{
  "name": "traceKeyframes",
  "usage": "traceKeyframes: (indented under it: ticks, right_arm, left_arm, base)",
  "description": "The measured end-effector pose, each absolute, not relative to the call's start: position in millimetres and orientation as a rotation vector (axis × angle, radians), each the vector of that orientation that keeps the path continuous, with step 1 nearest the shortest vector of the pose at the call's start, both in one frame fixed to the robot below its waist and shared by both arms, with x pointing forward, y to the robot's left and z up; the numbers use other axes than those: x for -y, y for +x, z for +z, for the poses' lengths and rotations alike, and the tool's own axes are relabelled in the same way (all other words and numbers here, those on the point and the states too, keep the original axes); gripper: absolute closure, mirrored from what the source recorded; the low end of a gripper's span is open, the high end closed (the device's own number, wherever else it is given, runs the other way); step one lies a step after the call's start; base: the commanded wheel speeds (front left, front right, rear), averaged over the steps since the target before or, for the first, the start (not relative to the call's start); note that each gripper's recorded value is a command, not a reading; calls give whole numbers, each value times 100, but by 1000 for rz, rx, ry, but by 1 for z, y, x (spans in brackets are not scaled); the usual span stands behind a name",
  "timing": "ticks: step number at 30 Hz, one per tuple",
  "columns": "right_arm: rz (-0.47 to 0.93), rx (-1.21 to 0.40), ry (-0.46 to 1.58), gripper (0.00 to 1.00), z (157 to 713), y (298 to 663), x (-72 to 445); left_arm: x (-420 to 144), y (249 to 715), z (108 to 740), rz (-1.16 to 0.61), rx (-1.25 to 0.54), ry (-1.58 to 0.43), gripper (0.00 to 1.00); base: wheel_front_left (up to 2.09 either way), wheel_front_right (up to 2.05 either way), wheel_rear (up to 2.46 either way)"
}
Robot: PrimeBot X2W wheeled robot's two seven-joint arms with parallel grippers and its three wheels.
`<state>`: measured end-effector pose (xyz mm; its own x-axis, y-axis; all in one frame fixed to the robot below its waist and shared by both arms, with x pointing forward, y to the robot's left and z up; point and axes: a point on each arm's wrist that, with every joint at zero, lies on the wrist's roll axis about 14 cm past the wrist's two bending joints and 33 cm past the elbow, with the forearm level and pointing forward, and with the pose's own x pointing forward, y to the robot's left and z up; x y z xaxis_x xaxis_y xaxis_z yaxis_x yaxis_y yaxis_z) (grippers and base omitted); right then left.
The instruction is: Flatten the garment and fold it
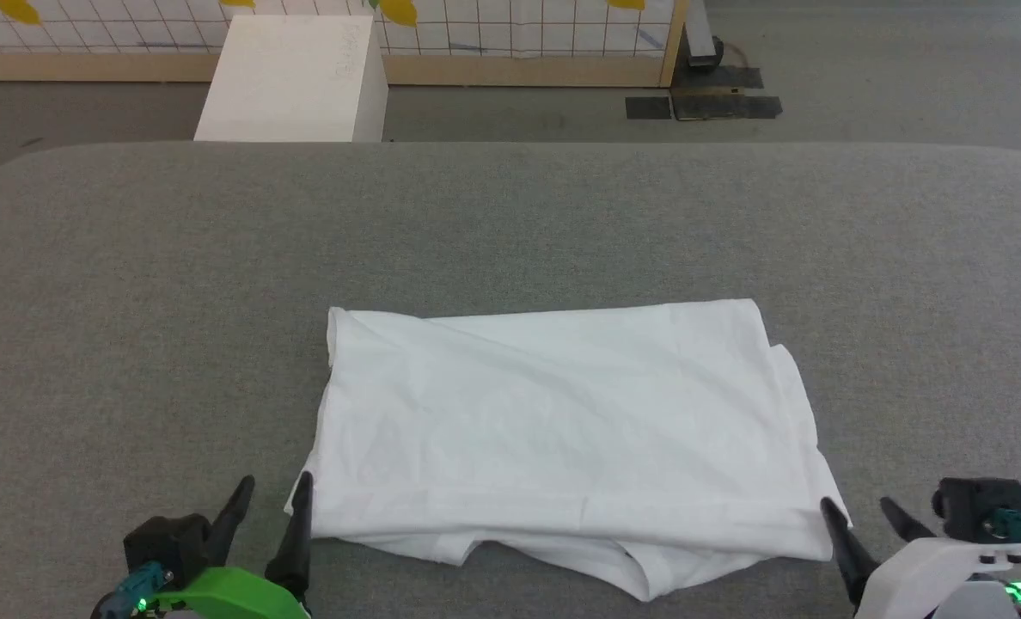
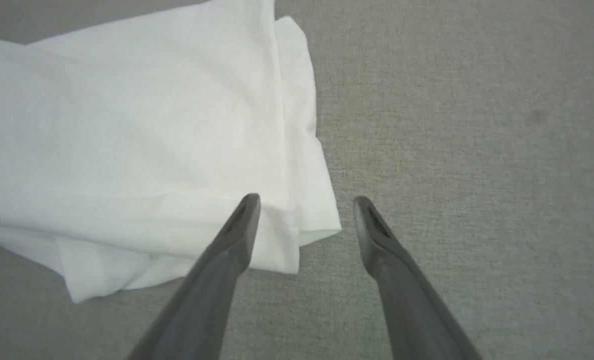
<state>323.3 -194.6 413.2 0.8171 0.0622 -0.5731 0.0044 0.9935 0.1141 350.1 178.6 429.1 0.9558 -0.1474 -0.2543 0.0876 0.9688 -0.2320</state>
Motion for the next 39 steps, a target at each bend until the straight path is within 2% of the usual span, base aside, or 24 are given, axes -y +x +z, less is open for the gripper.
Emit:
traceKeyframes:
  ticks: [3,8,9,12,23,24,26,27,32,39]
  right_arm:
    - [1,-447,162,0,446,343,205]
    - [-4,-363,219,0,456,366,206]
    - [-2,-409,266,0,440,374,201]
    - [3,-483,305,0,420,380,194]
    - [62,-757,312,0,373,383,168]
    - [71,-769,309,41,373,384,166]
    - [81,-778,302,95,373,384,165]
    - [82,-778,301,100,373,384,165]
    - [68,-750,298,100,377,386,167]
    - [-64,-665,235,100,392,385,213]
  left_arm:
    - [-191,357,458,-63,-128,-189,0]
    - [-199,370,483,-29,-27,-158,0]
    - [-199,383,502,-29,36,-136,0]
    - [-198,392,515,-33,81,-130,0]
    - [-195,397,506,-32,68,-154,0]
    - [-195,397,506,-30,67,-156,0]
    - [-196,397,504,-31,62,-158,0]
    - [-196,397,503,-30,60,-154,0]
    - [-200,397,504,-20,65,-146,0]
    - [-201,396,506,-13,75,-155,0]
  base:
    - [0,0,0]
    - [0,0,0]
    - [0,0,0]
    - [0,0,0]
    - [0,0,0]
    - [0,0,0]
    - [0,0,0]
    - [0,0,0]
    - [0,0,0]
    - [0,0,0]
